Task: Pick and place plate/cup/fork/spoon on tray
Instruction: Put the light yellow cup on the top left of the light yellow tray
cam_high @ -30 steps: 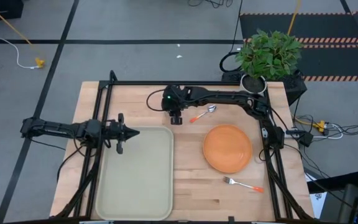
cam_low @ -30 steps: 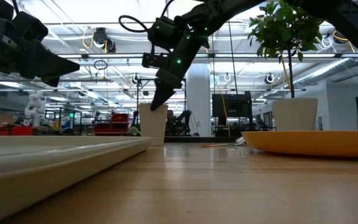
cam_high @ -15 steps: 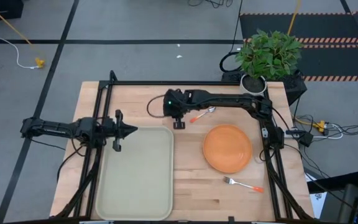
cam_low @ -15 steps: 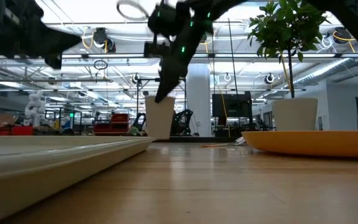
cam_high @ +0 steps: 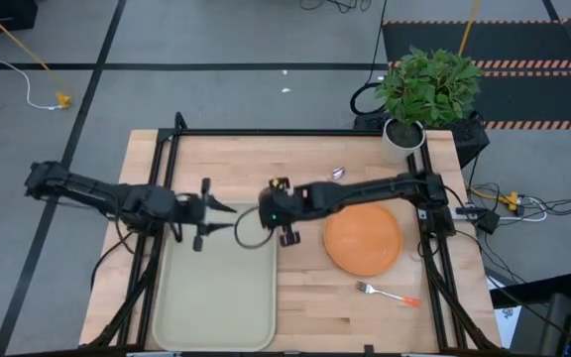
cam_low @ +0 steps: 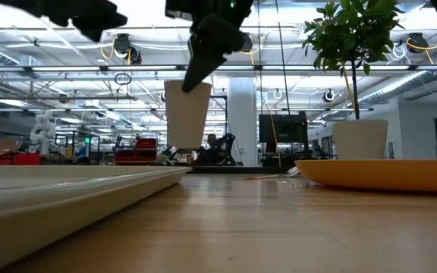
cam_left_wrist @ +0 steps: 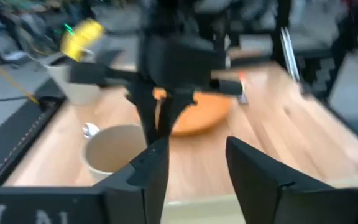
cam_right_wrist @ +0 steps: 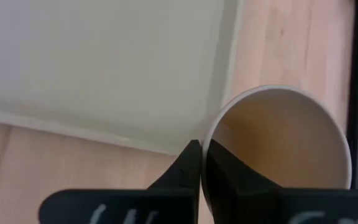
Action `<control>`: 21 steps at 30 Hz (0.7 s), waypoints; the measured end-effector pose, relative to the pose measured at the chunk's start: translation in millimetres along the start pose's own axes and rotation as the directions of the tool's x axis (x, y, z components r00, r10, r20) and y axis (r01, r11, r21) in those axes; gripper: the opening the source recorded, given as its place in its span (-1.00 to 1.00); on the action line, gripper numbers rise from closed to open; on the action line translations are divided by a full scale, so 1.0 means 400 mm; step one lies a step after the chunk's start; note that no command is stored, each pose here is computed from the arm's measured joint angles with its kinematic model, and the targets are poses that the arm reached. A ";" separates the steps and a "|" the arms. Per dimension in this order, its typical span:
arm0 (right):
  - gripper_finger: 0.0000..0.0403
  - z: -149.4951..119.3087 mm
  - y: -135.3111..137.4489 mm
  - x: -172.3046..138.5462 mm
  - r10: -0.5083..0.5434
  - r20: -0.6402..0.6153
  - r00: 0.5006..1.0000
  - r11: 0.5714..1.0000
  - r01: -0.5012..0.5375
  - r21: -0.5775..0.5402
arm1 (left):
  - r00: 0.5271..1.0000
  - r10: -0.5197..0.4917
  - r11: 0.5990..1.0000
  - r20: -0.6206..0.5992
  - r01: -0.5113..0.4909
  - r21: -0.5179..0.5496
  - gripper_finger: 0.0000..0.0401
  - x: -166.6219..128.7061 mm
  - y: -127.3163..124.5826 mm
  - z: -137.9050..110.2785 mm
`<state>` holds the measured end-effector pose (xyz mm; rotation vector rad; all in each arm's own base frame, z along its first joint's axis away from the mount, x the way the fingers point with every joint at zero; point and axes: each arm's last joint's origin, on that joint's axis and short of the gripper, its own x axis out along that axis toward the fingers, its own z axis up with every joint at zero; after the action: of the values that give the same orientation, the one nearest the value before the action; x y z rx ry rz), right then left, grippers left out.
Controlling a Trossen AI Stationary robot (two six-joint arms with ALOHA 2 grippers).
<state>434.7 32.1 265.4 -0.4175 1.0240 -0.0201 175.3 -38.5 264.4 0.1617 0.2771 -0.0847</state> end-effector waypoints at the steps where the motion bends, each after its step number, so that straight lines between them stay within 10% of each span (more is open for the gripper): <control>1: -1.00 0.005 0.015 -0.004 -0.004 0.004 1.000 1.000 0.004 -0.007 | 0.999 -0.010 1.000 -0.037 0.010 0.025 -0.15 0.015 -0.007 0.010; 21: -1.00 0.037 0.173 -0.054 0.055 0.058 0.997 0.990 -0.047 -0.134 | 0.954 0.016 0.877 -0.298 0.129 0.462 -0.08 0.200 -0.132 0.016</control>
<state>423.6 105.2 265.9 -0.5093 0.9776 0.1066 248.2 -96.5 240.2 0.6652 0.5582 -0.1890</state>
